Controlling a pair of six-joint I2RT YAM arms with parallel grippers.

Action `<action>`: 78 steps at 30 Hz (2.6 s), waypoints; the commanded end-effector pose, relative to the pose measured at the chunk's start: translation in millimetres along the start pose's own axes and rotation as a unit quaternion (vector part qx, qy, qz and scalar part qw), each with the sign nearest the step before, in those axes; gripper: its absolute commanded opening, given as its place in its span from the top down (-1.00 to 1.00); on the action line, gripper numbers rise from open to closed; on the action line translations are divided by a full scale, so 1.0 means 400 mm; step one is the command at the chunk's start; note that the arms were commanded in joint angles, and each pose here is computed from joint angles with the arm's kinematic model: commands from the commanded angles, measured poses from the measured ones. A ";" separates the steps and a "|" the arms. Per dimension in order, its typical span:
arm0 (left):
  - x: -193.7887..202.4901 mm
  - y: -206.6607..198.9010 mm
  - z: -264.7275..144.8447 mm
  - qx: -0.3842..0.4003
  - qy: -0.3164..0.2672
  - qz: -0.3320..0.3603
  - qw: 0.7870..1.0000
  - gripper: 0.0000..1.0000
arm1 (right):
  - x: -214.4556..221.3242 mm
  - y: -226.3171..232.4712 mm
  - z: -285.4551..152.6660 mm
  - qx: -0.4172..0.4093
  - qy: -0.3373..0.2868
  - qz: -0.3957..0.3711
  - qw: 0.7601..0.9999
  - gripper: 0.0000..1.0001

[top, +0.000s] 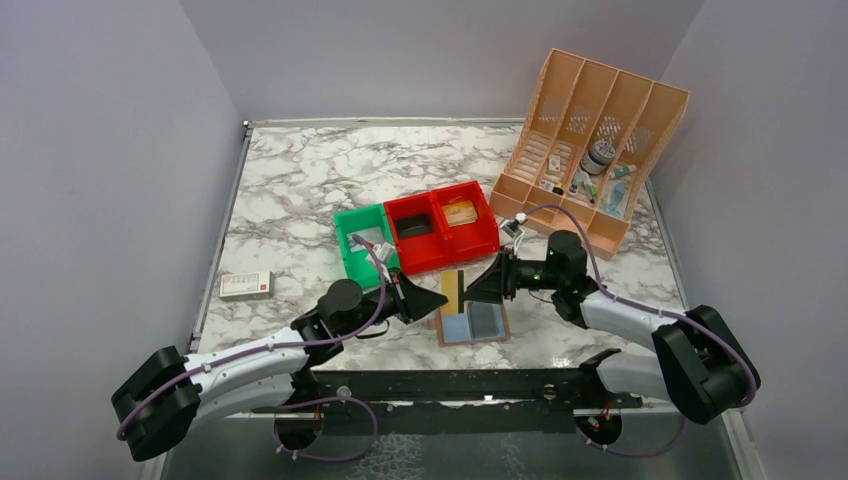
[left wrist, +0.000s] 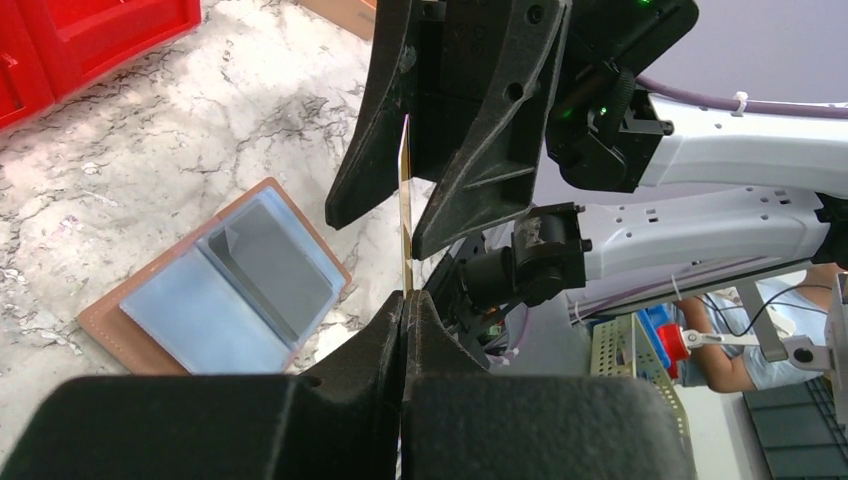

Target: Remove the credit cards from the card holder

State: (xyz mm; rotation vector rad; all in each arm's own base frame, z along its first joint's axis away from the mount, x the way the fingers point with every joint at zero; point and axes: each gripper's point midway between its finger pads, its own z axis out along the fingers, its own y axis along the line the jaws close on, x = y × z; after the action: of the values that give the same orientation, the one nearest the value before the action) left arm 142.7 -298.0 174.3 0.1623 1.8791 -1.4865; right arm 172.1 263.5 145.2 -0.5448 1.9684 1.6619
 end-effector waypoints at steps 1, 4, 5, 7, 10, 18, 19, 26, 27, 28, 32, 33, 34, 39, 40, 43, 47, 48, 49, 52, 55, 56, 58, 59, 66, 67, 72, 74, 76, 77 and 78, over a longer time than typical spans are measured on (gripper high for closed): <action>-0.003 -0.029 -0.003 0.030 0.000 0.001 1.000 1.00 | -0.035 0.046 0.000 -0.032 -0.005 -0.029 0.999 0.10; -0.003 -0.033 0.000 0.033 0.002 0.002 0.999 1.00 | -0.036 0.060 -0.002 -0.042 -0.003 -0.032 0.999 0.18; -0.004 -0.033 0.001 0.033 0.002 0.001 0.999 1.00 | -0.037 0.063 -0.003 -0.044 -0.003 -0.033 0.999 0.20; -0.001 -0.033 0.002 0.035 0.003 0.000 0.999 1.00 | -0.040 0.070 -0.005 -0.045 -0.006 -0.034 0.998 0.25; 0.002 -0.031 0.000 0.036 0.004 0.000 0.999 1.00 | -0.045 0.075 -0.006 -0.046 -0.006 -0.035 0.998 0.29; 0.004 -0.041 0.000 0.045 0.008 0.002 0.999 1.00 | -0.048 0.094 -0.005 -0.068 0.002 -0.038 0.997 0.41; 0.005 -0.038 -0.002 0.043 0.007 0.002 0.999 1.00 | -0.047 0.096 -0.005 -0.069 0.003 -0.037 0.997 0.43; -0.004 -0.046 -0.005 0.049 -0.002 0.000 0.999 1.00 | -0.034 0.097 -0.008 -0.078 0.012 -0.035 0.996 0.56; -0.004 -0.047 -0.004 0.050 -0.001 0.001 0.999 1.00 | -0.032 0.098 -0.008 -0.080 0.013 -0.035 0.996 0.56; -0.007 -0.050 -0.004 0.052 -0.003 0.002 0.999 1.00 | -0.032 0.101 -0.009 -0.081 0.013 -0.037 0.996 0.55; -0.007 -0.053 -0.005 0.056 -0.005 -0.002 0.998 1.00 | -0.031 0.106 -0.012 -0.082 0.011 -0.038 0.996 0.47; -0.007 -0.053 -0.005 0.058 -0.006 -0.005 0.998 1.00 | -0.030 0.107 -0.013 -0.082 0.012 -0.038 0.996 0.47; -0.006 -0.053 -0.006 0.059 -0.006 -0.008 0.998 1.00 | -0.027 0.109 -0.015 -0.084 0.013 -0.037 0.996 0.47; -0.001 -0.052 -0.007 0.065 -0.007 -0.017 0.998 1.00 | -0.016 0.112 -0.021 -0.085 0.010 -0.037 0.996 0.47; -0.001 -0.053 -0.007 0.067 -0.008 -0.017 0.998 1.00 | -0.016 0.113 -0.022 -0.085 0.009 -0.038 0.996 0.47; -0.005 -0.060 -0.004 0.072 -0.010 -0.019 0.997 1.00 | -0.020 0.114 -0.022 -0.083 0.007 -0.037 0.996 0.48; -0.004 -0.063 -0.006 0.083 -0.018 -0.034 0.996 1.00 | -0.033 0.139 -0.024 -0.096 0.007 -0.037 0.995 0.54; -0.001 -0.060 -0.007 0.084 -0.018 -0.034 0.996 1.00 | -0.036 0.142 -0.025 -0.096 0.004 -0.040 0.995 0.56; 0.003 -0.055 -0.009 0.083 -0.017 -0.033 0.996 1.00 | -0.040 0.138 -0.024 -0.090 0.001 -0.042 0.995 0.58; 0.007 -0.048 -0.008 0.078 -0.015 -0.036 0.996 1.00 | -0.039 0.137 -0.025 -0.087 -0.001 -0.045 0.995 0.72; 0.011 -0.048 -0.009 0.080 -0.011 -0.037 0.996 1.00 | -0.039 0.144 -0.028 -0.090 -0.003 -0.050 0.995 0.79; 0.009 -0.047 -0.011 0.079 -0.015 -0.037 0.996 1.00 | -0.039 0.147 -0.028 -0.092 -0.002 -0.049 0.995 0.79; 0.002 -0.051 -0.017 0.083 -0.023 -0.036 0.996 1.00 | -0.036 0.150 -0.029 -0.098 -0.001 -0.047 0.994 0.74; 0.001 -0.055 -0.019 0.086 -0.024 -0.033 0.995 1.00 | -0.036 0.149 -0.029 -0.099 -0.001 -0.046 0.994 0.73; 0.000 -0.061 -0.017 0.090 -0.022 -0.031 0.995 1.00 | -0.040 0.156 -0.027 -0.110 0.002 -0.047 0.993 0.93; 0.000 -0.060 -0.015 0.089 -0.022 -0.032 0.995 1.00 | -0.039 0.157 -0.027 -0.111 0.003 -0.047 0.993 0.95; 0.006 -0.045 -0.013 0.081 -0.022 -0.031 0.996 0.99 | -0.055 0.131 -0.021 -0.073 -0.013 -0.044 0.996 0.98; 0.004 -0.027 -0.019 0.068 -0.032 -0.034 0.997 0.50 | -0.077 0.108 -0.020 -0.032 -0.034 -0.049 0.998 0.98; 0.005 -0.002 -0.025 0.049 -0.041 -0.037 0.997 0.08 | -0.097 0.089 -0.022 0.003 -0.051 -0.064 0.997 0.98; 0.005 0.008 -0.027 0.039 -0.042 -0.035 0.998 -0.11 | -0.105 0.085 -0.025 0.013 -0.056 -0.070 0.996 0.98; 0.008 0.022 -0.028 0.025 -0.041 -0.032 0.998 -0.26 | -0.111 0.082 -0.026 0.023 -0.060 -0.075 0.995 0.98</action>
State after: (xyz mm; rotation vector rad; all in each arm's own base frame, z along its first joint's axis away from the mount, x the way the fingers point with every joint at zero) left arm 132.3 -295.8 179.6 0.1113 1.7698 -1.6432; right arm 160.9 261.4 194.9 -0.6008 1.8288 1.7046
